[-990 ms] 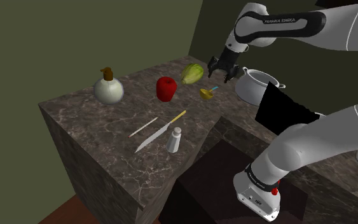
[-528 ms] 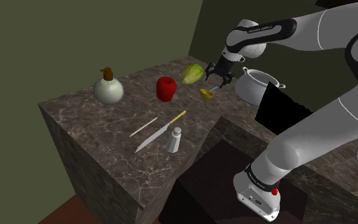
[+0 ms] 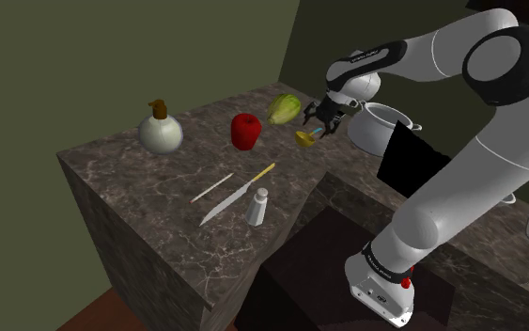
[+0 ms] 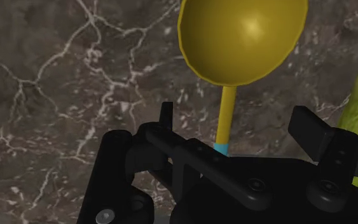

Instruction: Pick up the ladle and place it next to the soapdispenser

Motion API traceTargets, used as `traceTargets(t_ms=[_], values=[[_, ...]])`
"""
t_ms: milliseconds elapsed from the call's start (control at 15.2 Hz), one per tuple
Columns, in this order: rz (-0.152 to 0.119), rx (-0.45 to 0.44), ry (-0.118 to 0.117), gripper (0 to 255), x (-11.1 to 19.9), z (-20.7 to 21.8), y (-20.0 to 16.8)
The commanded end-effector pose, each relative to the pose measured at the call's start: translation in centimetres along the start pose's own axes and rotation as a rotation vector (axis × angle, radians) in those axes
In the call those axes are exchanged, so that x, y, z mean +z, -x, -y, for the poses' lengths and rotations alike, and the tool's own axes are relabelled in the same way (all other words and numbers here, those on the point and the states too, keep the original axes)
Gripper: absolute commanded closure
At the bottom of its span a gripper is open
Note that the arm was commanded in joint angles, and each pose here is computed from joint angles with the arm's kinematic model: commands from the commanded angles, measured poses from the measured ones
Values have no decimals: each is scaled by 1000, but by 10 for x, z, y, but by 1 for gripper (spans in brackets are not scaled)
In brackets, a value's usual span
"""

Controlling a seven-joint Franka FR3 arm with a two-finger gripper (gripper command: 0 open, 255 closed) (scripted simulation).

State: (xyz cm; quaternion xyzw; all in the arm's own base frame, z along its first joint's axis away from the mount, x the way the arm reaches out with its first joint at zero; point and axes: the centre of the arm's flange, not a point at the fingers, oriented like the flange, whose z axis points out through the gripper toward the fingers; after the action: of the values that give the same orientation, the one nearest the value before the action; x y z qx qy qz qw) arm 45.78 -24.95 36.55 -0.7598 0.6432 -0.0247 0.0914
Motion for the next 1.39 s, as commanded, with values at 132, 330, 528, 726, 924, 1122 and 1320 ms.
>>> traceTargets(t_ms=[132, 330, 528, 726, 924, 1122, 1320], values=[[-1, 9, -2, 0, 21, 1, -2], [-1, 9, -2, 0, 35, 1, -2], [-1, 9, -2, 0, 35, 1, -2], [-1, 9, -2, 0, 35, 1, -2], [-1, 9, -2, 255, 35, 1, -2], [-1, 9, -2, 255, 35, 1, -2], [-1, 9, -2, 255, 35, 0, -2]])
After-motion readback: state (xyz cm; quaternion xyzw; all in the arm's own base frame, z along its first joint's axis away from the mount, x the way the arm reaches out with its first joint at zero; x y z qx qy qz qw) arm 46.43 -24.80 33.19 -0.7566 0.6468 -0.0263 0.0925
